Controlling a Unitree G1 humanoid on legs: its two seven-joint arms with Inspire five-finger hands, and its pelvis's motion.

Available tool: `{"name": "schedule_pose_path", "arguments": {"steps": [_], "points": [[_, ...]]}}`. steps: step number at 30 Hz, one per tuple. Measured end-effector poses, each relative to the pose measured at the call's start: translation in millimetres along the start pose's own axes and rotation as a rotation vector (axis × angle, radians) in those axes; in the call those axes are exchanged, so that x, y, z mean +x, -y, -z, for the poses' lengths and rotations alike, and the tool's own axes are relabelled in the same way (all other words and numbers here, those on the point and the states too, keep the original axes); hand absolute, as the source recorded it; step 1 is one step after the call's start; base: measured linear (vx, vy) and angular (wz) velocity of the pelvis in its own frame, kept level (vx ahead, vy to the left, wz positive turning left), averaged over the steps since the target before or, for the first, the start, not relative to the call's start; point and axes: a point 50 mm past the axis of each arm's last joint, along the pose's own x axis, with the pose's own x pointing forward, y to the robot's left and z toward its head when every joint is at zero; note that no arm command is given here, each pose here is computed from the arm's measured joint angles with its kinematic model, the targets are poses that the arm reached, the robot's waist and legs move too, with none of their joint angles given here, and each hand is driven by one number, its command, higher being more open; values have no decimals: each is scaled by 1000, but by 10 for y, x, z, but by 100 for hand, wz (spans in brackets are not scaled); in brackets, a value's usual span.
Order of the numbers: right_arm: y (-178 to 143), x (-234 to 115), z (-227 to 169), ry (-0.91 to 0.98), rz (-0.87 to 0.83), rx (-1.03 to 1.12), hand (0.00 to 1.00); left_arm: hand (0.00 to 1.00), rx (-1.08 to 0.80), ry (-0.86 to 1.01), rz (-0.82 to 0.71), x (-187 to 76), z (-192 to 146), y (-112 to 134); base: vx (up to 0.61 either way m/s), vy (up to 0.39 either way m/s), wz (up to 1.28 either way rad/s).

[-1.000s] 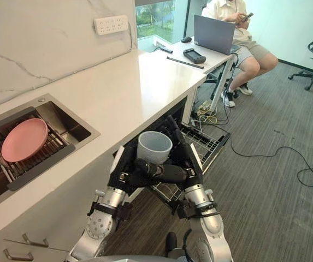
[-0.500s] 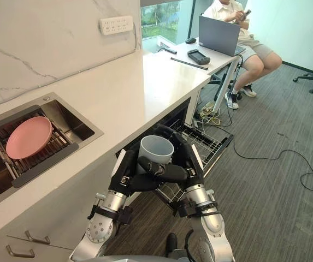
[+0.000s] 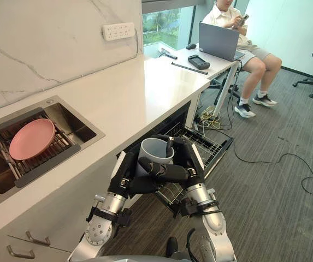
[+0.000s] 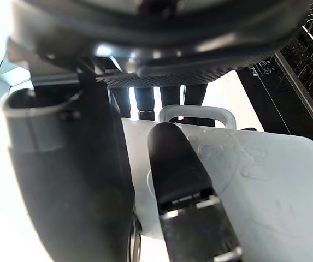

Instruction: Walk over to the sink, pick up the cup, carry it to the dishwasher, place the cup inside the dishwasher, then close the dishwasher door

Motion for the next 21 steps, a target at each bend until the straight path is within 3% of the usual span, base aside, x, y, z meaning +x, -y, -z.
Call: {"name": "schedule_pose_path", "arguments": {"steps": [21], "points": [[47,18,-74,34,-11,-26,0,100,2,25,-1,-22,-59,-70,0,0,0]]}}
